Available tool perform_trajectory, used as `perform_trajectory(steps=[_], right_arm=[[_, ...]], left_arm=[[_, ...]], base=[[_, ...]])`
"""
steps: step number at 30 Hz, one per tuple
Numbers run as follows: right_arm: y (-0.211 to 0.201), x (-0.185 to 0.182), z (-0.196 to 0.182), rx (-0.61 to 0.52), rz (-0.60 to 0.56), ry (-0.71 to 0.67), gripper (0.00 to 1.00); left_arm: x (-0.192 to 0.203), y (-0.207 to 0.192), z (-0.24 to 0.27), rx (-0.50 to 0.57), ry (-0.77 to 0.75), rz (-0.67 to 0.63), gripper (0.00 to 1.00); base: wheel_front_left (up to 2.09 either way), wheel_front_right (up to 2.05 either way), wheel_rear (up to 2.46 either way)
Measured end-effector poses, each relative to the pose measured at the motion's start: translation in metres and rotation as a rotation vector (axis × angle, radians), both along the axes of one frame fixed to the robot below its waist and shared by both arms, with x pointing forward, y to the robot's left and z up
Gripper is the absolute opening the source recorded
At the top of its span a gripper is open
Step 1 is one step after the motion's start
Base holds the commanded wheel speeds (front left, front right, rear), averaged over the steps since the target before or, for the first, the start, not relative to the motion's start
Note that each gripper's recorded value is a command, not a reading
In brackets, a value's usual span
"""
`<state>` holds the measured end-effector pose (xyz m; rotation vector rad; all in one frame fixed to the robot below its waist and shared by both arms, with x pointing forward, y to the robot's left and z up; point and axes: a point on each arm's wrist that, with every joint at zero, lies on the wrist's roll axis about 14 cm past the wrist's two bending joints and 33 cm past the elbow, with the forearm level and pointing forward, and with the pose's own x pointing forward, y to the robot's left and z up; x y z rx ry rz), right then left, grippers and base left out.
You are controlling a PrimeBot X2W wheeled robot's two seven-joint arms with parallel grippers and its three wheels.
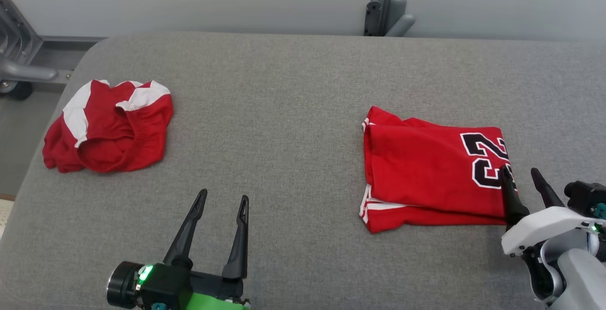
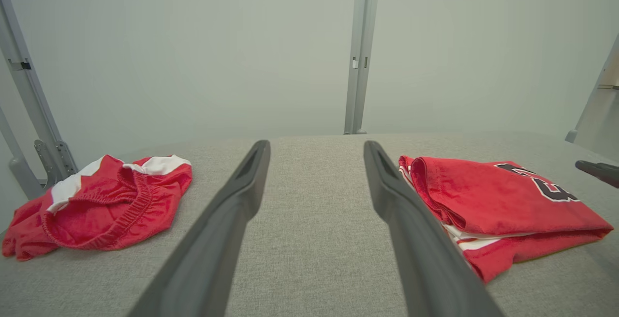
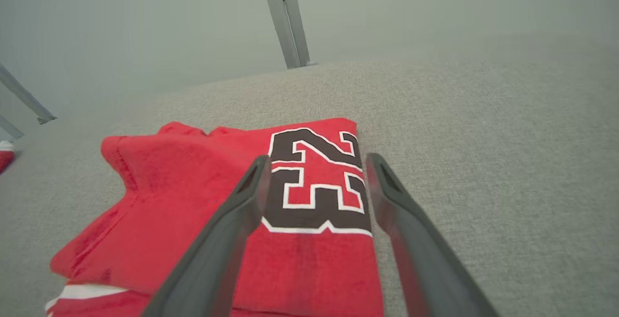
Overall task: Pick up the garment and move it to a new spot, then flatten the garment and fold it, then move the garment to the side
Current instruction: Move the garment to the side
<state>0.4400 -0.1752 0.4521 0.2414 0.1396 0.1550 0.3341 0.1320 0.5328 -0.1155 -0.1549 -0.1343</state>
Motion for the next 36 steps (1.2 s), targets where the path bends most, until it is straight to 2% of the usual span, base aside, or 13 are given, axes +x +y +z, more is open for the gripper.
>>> perform_trajectory(steps=[5,12,19,20,21,22,23,27,36], right_arm=[[-0.009,0.021,-0.02,0.06,-0.019,0.098,1.0],[-0.003,0.023,-0.053,0.091,0.01,0.244,1.0],[-0.002,0.02,-0.064,0.109,0.018,0.294,1.0],[-0.002,0.02,-0.064,0.115,0.014,0.295,0.89],[-0.003,0.02,-0.064,0.12,0.012,0.295,0.7],[-0.003,0.019,-0.064,0.122,0.012,0.297,0.28],[-0.004,0.019,-0.065,0.121,0.013,0.3,0.0],[-0.005,0.018,-0.064,0.12,0.019,0.3,0.0],[-0.026,0.015,-0.057,0.044,0.007,0.26,0.0]], left_arm=[[0.011,0.003,-0.01,0.001,0.033,0.002,1.0],[0.018,0.005,-0.021,0.004,0.067,0.003,1.0],[0.022,0.004,-0.022,0.007,0.067,-0.004,1.0],[0.023,0.003,-0.021,0.007,0.066,-0.005,1.0],[0.023,0.003,-0.021,0.008,0.066,-0.009,1.0],[0.023,0.002,-0.021,0.008,0.065,-0.012,1.0],[0.023,0.001,-0.022,0.008,0.066,-0.014,1.0],[0.024,-0.002,-0.023,0.008,0.068,-0.026,1.0],[0.03,-0.015,-0.023,0.026,0.06,-0.081,1.0]], base=[[0.0,0.0,0.0],[0.0,0.0,0.0],[0.0,0.0,0.0],[0.0,0.0,0.0],[0.0,0.0,0.0],[0.0,0.0,0.0],[0.0,0.0,0.0],[0.0,0.0,0.0],[0.0,0.0,0.0]])
